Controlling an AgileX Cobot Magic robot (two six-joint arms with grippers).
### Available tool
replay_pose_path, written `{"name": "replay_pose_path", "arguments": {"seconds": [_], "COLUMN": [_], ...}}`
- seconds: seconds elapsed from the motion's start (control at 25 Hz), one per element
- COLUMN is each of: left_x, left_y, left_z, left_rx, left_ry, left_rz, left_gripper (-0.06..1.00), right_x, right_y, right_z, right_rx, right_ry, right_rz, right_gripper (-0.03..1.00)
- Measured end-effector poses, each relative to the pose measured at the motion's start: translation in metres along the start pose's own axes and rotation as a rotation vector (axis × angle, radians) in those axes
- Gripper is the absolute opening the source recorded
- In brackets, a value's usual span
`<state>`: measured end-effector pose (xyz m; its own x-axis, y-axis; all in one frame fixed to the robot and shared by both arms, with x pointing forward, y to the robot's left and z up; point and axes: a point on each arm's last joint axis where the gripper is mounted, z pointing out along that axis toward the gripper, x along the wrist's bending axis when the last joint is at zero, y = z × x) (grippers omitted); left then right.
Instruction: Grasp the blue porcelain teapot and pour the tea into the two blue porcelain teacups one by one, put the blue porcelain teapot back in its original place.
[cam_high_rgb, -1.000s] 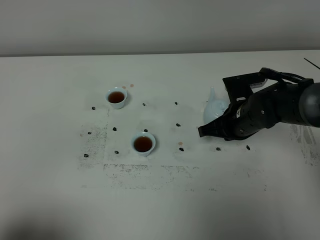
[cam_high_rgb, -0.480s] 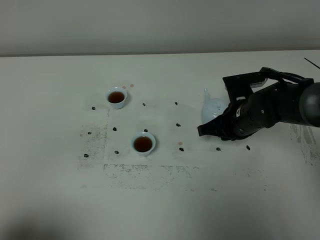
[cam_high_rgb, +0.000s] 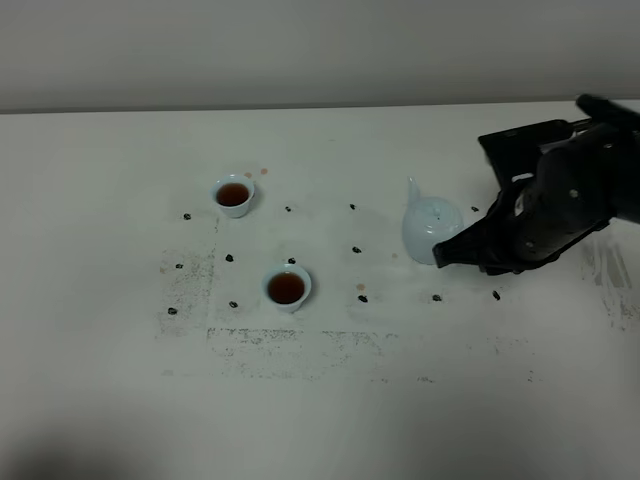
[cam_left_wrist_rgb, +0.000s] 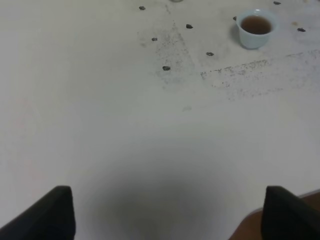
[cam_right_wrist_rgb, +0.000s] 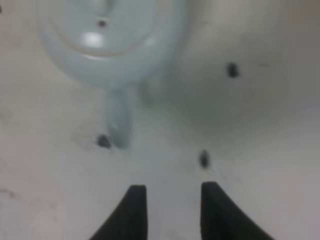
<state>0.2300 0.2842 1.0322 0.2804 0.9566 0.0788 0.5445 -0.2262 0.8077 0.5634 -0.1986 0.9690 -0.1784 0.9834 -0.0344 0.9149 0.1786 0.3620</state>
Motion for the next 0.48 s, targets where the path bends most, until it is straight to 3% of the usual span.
{"name": "replay_pose_path", "arguments": {"seconds": [0.36, 0.48], "left_x": [0.0, 0.0], "left_y": [0.0, 0.0], "left_z": [0.0, 0.0], "left_rx": [0.0, 0.0], "left_ry": [0.0, 0.0], "left_rz": [0.0, 0.0], "left_gripper": [0.72, 0.72], "right_x": [-0.074, -0.082], "right_y": [-0.032, -0.051], "right_z": [-0.091, -0.141], "right_rx": [0.122, 0.063], "right_ry": [-0.149, -0.198], "right_rz": [0.17, 0.173], "right_gripper": [0.25, 0.25]}}
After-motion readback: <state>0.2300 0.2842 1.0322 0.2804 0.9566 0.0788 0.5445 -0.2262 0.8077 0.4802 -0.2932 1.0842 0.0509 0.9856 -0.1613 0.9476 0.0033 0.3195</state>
